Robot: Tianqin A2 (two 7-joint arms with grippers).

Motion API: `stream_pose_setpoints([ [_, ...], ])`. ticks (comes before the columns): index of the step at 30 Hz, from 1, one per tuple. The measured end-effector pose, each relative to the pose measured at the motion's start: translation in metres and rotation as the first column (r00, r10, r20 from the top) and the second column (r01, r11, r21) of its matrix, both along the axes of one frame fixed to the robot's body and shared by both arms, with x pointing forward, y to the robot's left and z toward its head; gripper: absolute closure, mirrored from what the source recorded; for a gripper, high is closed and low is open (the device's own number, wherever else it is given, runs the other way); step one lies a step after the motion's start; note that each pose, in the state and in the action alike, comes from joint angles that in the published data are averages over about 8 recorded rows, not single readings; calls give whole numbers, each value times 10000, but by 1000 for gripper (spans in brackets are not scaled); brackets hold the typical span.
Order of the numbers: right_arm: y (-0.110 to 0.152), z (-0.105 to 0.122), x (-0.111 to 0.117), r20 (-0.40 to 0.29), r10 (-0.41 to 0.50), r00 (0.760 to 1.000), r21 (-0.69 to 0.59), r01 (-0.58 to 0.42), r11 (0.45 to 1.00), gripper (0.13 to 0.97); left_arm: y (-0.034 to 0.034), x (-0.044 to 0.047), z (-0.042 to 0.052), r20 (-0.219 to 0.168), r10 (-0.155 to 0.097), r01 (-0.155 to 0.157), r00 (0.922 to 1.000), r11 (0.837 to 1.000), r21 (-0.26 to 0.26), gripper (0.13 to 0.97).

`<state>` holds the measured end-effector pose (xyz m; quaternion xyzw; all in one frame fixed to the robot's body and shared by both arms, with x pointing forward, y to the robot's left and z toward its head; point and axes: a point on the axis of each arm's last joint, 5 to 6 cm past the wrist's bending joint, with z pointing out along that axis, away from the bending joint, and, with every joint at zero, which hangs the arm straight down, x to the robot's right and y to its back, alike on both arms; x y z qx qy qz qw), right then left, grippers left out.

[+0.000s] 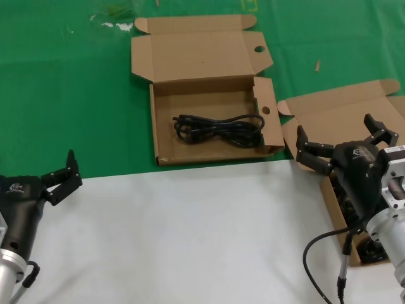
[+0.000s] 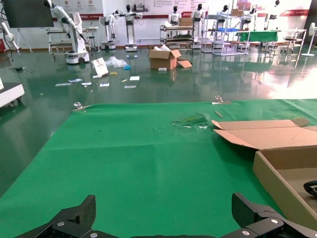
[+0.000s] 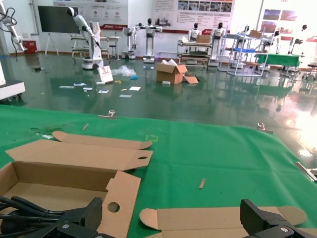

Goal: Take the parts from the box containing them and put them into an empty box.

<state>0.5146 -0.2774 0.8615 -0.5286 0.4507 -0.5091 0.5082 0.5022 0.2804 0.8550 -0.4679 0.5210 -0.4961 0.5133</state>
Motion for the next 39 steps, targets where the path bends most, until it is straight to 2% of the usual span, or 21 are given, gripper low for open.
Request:
stream_pose_setpoints([
  [39, 0, 0, 0, 0, 0, 10000, 0, 0, 10000, 130, 0, 0, 0, 0, 0, 0, 10000, 10000, 1, 132],
])
